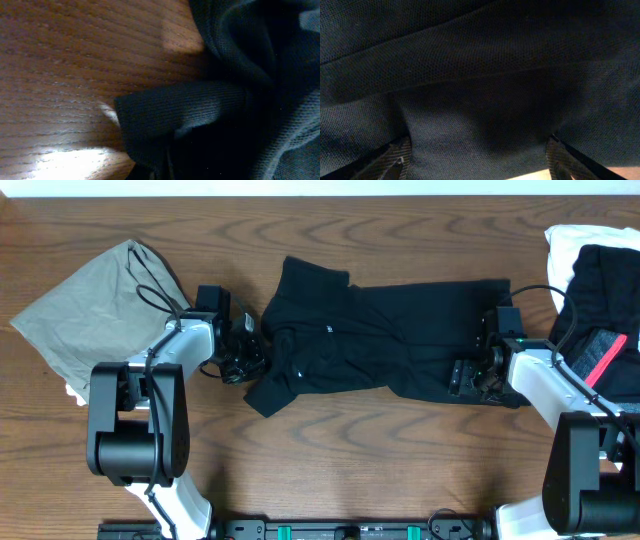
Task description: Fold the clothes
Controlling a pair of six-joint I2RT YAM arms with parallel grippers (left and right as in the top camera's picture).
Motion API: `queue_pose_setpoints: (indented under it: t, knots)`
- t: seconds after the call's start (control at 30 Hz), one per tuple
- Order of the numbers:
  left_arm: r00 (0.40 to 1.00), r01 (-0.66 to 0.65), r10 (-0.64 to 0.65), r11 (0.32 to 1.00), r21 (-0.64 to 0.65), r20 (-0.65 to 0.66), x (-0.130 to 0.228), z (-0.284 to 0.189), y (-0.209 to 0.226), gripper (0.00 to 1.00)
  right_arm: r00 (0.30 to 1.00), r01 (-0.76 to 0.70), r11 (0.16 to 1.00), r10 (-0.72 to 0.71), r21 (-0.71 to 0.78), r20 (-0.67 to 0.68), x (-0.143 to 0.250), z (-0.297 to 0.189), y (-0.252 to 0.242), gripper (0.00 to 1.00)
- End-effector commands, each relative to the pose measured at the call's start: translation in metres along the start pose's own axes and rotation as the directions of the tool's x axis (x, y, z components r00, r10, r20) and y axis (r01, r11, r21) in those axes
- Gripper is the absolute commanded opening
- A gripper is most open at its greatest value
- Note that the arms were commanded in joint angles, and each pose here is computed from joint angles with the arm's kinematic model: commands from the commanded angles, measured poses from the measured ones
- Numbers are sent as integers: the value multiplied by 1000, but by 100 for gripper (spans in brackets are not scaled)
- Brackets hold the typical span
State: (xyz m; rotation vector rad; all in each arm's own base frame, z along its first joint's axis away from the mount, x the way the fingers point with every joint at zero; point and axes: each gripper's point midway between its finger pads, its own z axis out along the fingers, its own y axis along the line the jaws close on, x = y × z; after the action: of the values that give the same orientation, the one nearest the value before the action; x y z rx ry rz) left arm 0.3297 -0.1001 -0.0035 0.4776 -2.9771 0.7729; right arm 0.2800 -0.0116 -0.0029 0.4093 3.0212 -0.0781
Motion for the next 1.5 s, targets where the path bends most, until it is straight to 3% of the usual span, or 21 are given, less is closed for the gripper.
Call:
queue_pose_setpoints:
  t: [0.0,0.27,0.43,0.8,1.47]
  knots:
    - [1000,23,-26,986,-164,-17,7,17,40,6,998,-7,1000,8,25,-58,13,11,-5,85]
    - [982,52,7,952,-303,191,-42,-29,58,6,998,-7,1000,9,26,-61,14,11,-6,85]
    - [961,116,-24,938,-325,274,-58,-44,71,6,998,-7,1000,9,26,-61,14,11,-6,85]
    - [947,166,-47,919,-357,319,-67,-55,88,6,998,-8,1000,9,26,-58,13,11,-6,85]
    - [964,196,-77,853,-485,254,-41,-60,115,6,999,-8,1000,10,24,-50,11,11,-5,85]
